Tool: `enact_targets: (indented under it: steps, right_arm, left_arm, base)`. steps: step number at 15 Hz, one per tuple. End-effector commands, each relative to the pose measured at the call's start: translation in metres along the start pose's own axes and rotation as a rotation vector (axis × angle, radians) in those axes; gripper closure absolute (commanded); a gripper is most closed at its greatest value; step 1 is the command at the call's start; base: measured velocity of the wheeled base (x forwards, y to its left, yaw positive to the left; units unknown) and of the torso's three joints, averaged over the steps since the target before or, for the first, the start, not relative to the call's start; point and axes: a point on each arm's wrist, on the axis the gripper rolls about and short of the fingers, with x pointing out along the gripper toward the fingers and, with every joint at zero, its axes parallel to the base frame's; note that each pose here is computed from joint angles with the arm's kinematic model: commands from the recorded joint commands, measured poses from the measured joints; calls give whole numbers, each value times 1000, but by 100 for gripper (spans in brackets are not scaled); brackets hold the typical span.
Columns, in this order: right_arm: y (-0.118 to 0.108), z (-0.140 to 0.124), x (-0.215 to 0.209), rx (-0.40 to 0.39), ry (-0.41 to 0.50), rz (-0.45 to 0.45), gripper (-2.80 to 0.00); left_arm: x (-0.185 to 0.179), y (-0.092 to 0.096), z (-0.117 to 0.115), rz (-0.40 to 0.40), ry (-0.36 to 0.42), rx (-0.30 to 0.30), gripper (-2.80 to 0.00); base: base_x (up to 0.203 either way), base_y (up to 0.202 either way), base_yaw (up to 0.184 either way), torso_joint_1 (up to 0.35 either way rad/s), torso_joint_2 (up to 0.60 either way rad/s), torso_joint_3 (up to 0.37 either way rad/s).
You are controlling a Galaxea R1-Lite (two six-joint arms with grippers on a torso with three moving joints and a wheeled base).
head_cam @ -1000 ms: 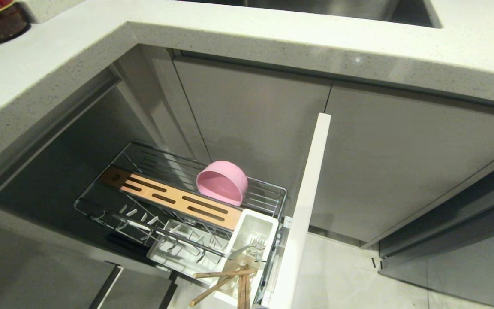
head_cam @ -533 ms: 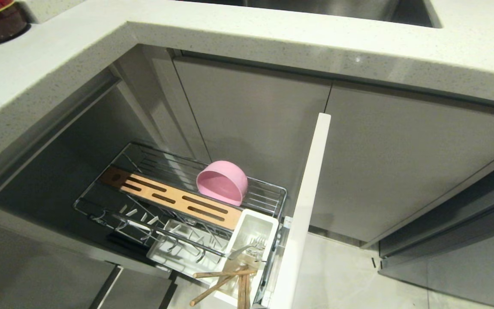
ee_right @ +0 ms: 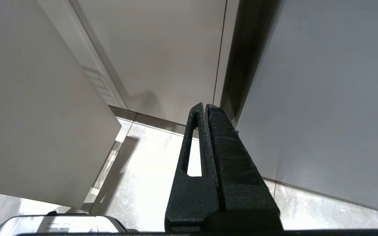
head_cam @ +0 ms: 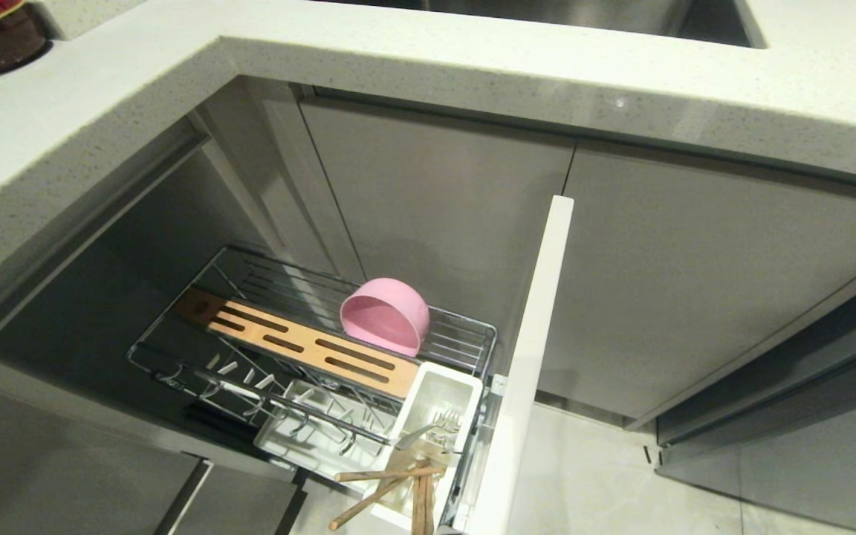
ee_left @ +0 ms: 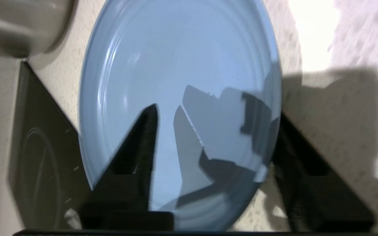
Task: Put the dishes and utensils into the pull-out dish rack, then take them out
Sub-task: Take the plate out of the cupboard, then take the bowl out of the cupboard
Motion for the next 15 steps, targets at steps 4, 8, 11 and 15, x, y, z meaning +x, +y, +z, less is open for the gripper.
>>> enact_targets:
  steps: [4,8,11,15]
  right_arm:
    - [0,-7,1,0,25,0,0]
    - [0,-7,1,0,25,0,0]
    - [0,-7,1,0,25,0,0]
    - [0,-7,1,0,25,0,0]
  left_arm:
    - [-19,12,4,-88,-196,-168,-280]
    - [-41,20,3,-349,-403,-389,-280]
    - [-55,28,18,-587,-599,-592,0]
    - [-51,24,24,-775,-564,-805,0]
  base:
    - [0,0,0,0,0,0]
    - [0,0,0,0,0,0]
    - [0,0,0,0,0,0]
    - [0,0,0,0,0,0]
